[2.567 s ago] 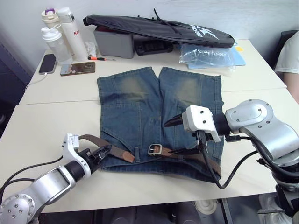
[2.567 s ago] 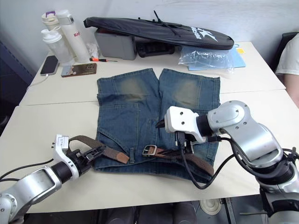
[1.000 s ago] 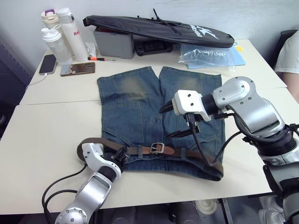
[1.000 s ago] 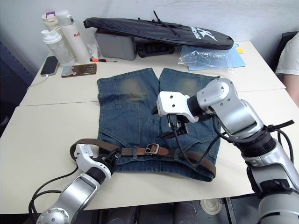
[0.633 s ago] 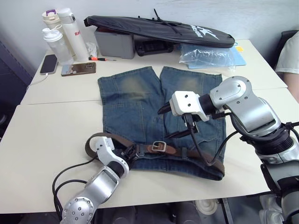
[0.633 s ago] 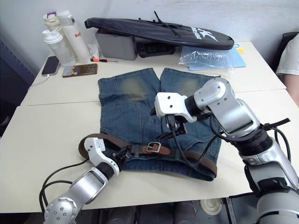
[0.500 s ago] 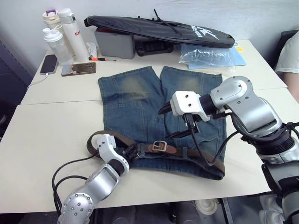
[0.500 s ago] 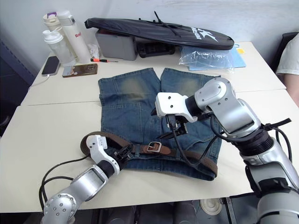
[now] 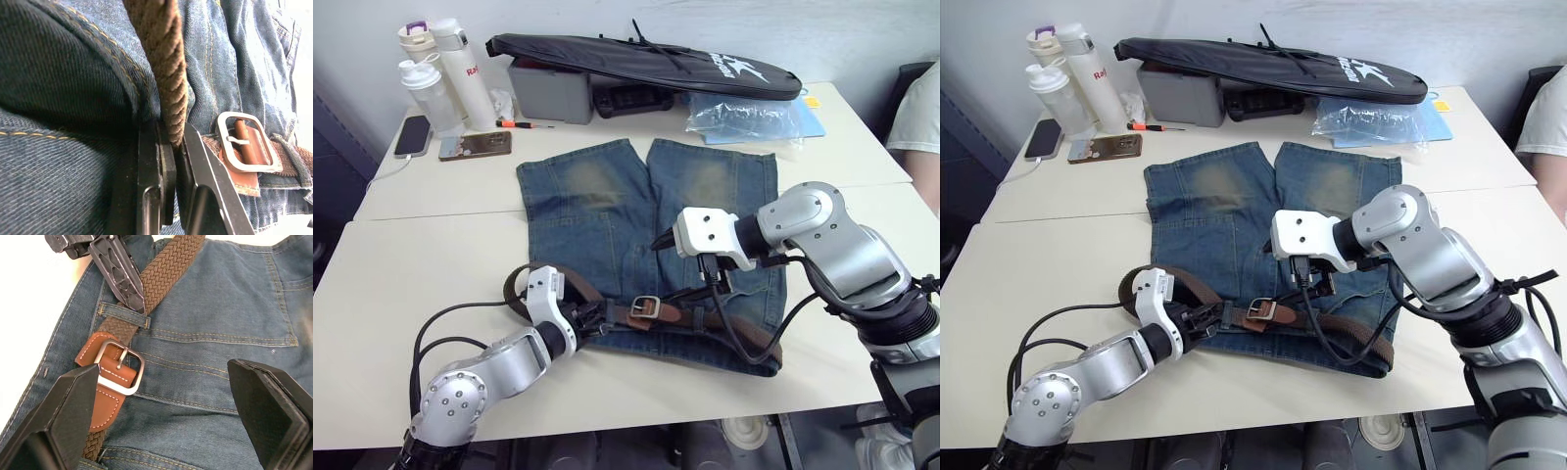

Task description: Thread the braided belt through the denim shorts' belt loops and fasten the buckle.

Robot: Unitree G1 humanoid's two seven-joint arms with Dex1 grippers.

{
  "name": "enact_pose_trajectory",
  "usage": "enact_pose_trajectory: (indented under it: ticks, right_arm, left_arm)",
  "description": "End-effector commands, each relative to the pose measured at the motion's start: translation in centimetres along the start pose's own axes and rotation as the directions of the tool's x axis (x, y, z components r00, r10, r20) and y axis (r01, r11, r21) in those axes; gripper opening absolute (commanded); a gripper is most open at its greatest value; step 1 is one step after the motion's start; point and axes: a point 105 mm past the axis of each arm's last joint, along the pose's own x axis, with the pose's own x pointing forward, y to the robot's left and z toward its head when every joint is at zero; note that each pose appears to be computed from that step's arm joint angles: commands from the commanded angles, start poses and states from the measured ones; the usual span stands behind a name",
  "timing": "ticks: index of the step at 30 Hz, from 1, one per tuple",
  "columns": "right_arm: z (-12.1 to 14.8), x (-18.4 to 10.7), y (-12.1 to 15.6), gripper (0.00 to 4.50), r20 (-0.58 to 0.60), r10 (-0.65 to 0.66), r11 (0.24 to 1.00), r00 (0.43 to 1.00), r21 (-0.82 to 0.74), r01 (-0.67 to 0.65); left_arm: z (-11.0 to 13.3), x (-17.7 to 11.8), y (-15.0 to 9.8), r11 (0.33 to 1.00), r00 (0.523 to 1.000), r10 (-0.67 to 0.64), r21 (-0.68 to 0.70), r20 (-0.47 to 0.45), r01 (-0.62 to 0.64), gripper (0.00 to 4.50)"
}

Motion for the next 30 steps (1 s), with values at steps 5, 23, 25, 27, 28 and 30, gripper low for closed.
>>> enact_pose_trajectory:
  ticks: [5,23,25,27,28,30]
  right_arm:
    - [0.3,-1.2,0.6,4.44,-0.015,-0.069,0.998,0.997,-0.004,0.069]
    - [-0.5,-1.6,3.4,4.50,-0.025,-0.053,0.997,0.998,0.053,0.054]
    - [-0.3,-1.3,4.3,4.50,-0.015,-0.036,0.998,0.999,0.048,0.037]
    - [-0.4,-0.7,5.2,4.50,-0.014,-0.030,0.999,0.999,0.035,0.030]
    - [-0.7,-0.3,5.6,4.50,-0.023,-0.032,0.999,0.999,0.013,0.033]
    - [-1.0,0.5,6.1,4.50,-0.033,-0.057,0.997,0.998,-0.058,0.055]
  left_arm:
    - [-0.8,1.3,-2.4,0.988,0.985,-0.139,0.059,-0.101,0.145,0.00]
    - [1.6,-6.7,-2.6,0.902,0.908,-0.240,0.267,-0.345,0.340,4.48]
    - [2.0,-8.4,-3.0,0.855,0.879,-0.245,0.337,-0.410,0.395,4.48]
    - [2.4,-9.6,-3.1,0.821,0.854,-0.238,0.374,-0.463,0.432,4.48]
    - [2.7,-10.1,-3.2,0.795,0.842,-0.227,0.407,-0.489,0.450,4.48]
    - [3.3,-10.9,-3.1,0.748,0.827,-0.188,0.468,-0.530,0.470,4.48]
